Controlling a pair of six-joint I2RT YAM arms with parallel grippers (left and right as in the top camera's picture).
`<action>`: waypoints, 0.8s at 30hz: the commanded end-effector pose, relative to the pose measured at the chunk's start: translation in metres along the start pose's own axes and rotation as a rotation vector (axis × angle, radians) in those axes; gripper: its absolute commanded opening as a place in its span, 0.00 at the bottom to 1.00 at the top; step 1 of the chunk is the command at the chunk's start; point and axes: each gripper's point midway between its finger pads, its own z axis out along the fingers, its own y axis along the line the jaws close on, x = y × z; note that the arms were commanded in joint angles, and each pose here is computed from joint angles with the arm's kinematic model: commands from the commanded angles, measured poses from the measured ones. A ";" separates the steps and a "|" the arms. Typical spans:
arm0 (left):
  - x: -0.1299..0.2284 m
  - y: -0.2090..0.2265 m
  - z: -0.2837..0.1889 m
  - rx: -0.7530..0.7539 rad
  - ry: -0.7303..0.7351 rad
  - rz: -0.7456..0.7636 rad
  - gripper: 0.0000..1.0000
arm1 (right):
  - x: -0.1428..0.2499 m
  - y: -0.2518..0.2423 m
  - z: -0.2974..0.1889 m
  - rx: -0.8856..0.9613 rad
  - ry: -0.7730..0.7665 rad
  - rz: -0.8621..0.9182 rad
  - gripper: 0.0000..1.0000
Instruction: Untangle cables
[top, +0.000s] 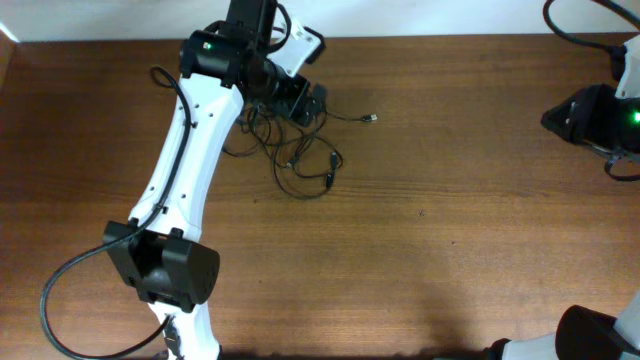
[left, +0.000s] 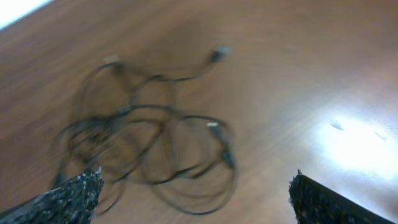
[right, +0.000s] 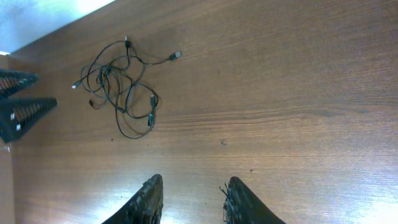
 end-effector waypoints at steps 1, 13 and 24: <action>0.005 0.056 -0.010 -0.239 -0.012 -0.259 0.99 | 0.002 0.000 0.002 0.007 0.010 -0.013 0.34; 0.061 0.093 0.072 -0.286 0.214 -0.478 0.52 | 0.002 0.000 0.002 0.007 0.011 -0.012 0.35; 0.096 0.110 0.144 -0.298 0.324 -0.513 0.51 | 0.005 -0.002 0.002 0.019 0.023 -0.006 0.34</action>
